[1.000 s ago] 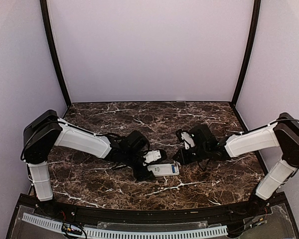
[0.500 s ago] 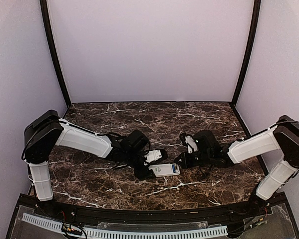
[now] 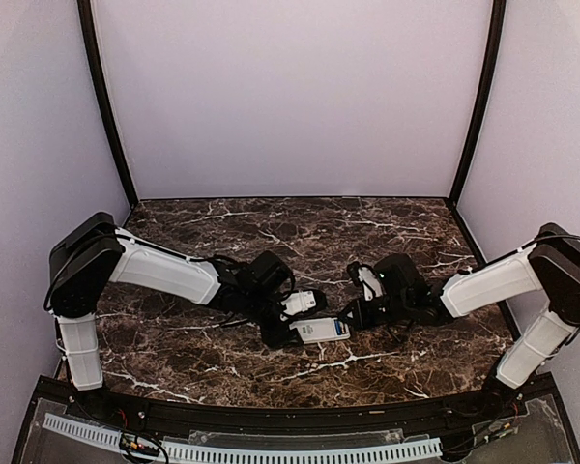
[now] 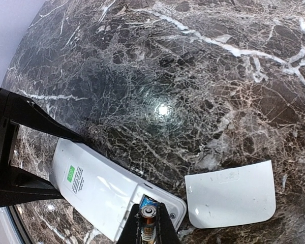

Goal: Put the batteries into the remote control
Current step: Place the battery in the battery compartment, then load the battery into the battery compartment.

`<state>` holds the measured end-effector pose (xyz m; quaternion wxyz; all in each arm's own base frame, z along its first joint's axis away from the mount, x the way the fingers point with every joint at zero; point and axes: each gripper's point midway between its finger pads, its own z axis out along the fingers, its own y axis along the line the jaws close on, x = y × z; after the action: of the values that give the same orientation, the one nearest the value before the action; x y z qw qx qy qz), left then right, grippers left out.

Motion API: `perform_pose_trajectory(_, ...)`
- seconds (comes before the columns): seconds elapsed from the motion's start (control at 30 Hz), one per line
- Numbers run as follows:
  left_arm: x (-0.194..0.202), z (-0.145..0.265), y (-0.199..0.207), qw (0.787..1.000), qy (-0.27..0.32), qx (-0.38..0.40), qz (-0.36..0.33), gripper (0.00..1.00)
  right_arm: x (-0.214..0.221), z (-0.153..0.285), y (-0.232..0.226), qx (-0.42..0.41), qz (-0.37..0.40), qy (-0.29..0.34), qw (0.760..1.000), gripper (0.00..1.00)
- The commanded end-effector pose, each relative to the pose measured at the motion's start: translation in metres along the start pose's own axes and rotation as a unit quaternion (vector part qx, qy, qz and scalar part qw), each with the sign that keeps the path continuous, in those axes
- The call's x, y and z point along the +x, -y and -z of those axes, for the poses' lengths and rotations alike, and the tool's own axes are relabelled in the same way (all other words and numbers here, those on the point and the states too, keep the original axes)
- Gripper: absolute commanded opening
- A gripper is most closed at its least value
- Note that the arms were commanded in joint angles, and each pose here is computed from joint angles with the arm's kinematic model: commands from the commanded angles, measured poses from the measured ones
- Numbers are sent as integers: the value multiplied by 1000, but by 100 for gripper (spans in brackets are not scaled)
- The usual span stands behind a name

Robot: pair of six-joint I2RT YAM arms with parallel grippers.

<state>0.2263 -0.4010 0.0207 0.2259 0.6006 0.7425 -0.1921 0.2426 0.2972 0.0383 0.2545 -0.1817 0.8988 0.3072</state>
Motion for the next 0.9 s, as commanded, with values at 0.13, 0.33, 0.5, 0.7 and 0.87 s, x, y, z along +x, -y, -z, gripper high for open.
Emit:
perform_pose_trajectory(0.13,28,-13,8,998,-46,24,20,48,21,6,10,37,5,-56,998,19)
perform_pose_trajectory(0.33,28,-13,9,999,-44,27,12,49,-8,18,-3,41,41,-51,997,29)
perform_pose_trajectory(0.5,27,-14,11,999,-40,31,7,50,-25,27,-13,32,49,-62,996,28)
perform_pose_trajectory(0.7,28,-14,11,999,-41,31,9,50,-28,13,3,85,22,-108,990,14)
perform_pose_trajectory(0.87,28,-14,11,999,-40,31,11,50,-27,7,5,88,28,-119,989,13)
